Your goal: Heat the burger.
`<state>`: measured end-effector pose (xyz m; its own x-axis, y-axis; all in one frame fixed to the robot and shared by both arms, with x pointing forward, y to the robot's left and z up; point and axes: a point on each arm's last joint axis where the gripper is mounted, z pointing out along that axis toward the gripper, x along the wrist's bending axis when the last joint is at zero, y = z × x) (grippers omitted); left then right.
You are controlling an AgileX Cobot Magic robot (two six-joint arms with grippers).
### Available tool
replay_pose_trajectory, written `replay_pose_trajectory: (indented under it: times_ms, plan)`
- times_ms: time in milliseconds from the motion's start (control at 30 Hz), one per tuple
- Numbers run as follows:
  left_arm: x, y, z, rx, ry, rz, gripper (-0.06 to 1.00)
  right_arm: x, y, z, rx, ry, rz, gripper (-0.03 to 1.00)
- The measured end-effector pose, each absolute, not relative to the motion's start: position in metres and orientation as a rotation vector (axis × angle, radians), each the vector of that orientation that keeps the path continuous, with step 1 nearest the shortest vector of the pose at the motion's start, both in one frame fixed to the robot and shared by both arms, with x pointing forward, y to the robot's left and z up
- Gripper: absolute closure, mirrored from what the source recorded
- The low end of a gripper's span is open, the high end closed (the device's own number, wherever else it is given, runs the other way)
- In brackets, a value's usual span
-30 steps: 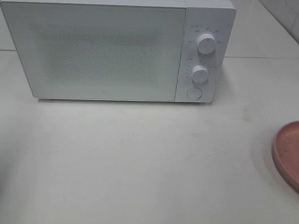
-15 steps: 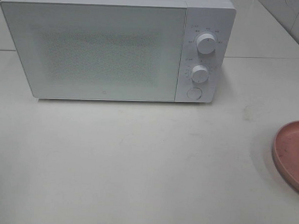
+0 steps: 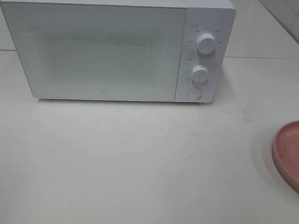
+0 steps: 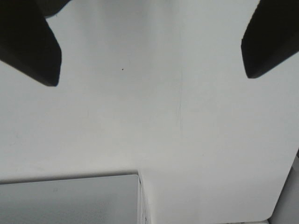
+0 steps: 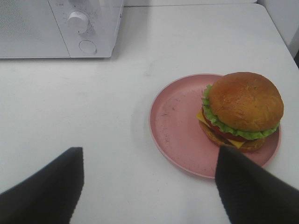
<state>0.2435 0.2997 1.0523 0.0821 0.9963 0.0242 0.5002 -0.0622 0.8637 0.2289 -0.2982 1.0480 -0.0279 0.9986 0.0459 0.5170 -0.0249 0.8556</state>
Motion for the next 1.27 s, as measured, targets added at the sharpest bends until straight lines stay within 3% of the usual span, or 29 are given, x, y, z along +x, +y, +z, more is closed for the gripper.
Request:
replay_pose_trajectory:
  times_ms: [1267]
  plan:
    - [0.2339,0.2998,1.0526,1.567,1.522,0.971,-0.04,0.2288,-0.2989,1.0480,1.559,1.683,0.997,0.21]
